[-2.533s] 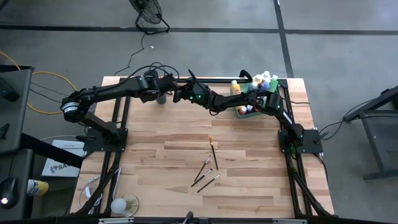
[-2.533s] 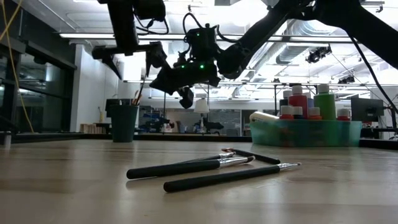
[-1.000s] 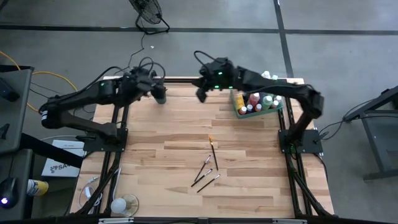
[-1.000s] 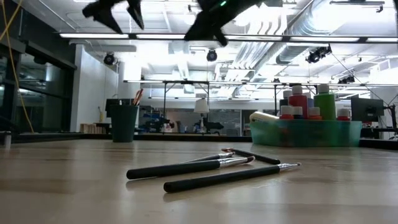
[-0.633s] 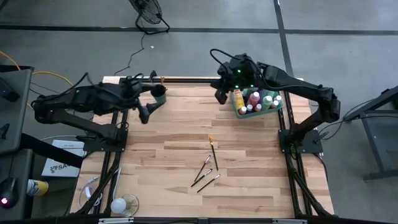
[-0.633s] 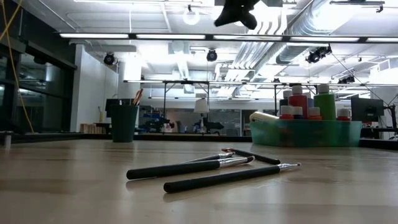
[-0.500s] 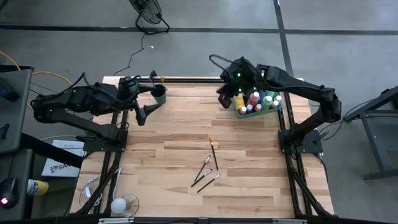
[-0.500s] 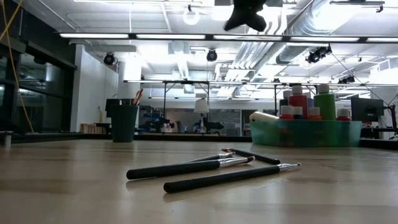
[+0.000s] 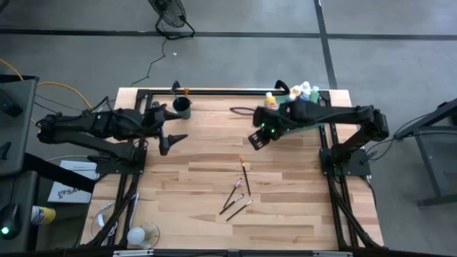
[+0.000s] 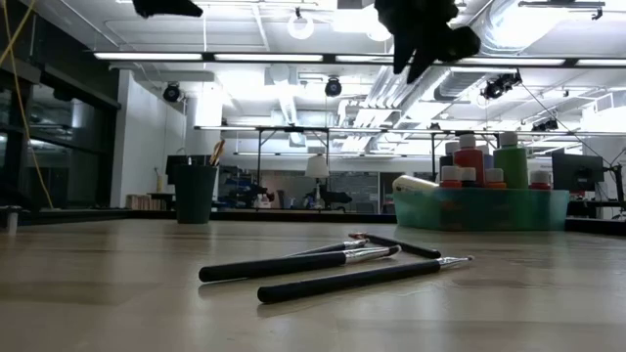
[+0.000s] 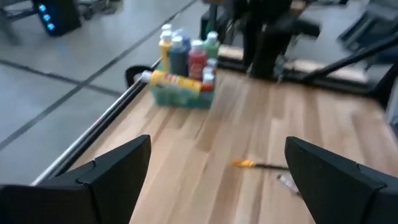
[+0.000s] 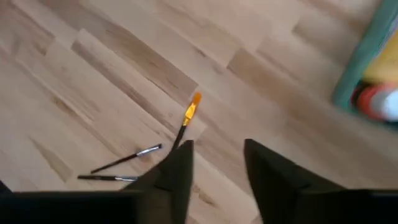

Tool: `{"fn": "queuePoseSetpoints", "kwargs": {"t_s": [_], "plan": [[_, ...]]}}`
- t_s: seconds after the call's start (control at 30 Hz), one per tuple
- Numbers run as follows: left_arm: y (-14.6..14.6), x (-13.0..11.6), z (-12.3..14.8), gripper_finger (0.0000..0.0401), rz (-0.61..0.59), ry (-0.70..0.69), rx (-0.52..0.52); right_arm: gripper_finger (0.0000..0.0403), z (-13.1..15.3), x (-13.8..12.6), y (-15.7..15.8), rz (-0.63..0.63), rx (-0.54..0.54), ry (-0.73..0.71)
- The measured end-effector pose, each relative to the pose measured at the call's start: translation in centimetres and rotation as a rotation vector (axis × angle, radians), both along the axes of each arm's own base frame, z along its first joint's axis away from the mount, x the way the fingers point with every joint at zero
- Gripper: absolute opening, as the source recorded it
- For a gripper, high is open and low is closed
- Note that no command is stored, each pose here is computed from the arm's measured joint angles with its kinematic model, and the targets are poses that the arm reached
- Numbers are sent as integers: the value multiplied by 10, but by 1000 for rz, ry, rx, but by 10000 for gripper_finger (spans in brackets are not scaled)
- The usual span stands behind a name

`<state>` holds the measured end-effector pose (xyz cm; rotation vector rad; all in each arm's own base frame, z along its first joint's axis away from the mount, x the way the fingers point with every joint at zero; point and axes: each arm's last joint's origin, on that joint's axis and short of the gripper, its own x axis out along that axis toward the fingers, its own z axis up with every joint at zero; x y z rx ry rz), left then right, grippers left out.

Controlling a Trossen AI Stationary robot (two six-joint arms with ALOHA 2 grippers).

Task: Pick & Place Paint Supplies
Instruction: Put the gold paintbrush into the blue cup

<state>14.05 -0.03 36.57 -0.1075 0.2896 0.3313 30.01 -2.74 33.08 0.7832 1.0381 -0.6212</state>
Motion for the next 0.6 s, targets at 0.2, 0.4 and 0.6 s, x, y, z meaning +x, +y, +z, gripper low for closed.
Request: {"fn": "queuePoseSetpoints", "kwargs": {"t_s": [0.2,0.4,0.6], "plan": [[-1,-15,-32,363,-59,-122,-76,211,-38,21,12,-115,34,45],[-2,-35,-46,363,-148,-169,-100,234,-84,50,13,-162,7,109],[0,-54,-54,363,-155,-235,-103,235,-131,72,14,-145,78,206]]}}
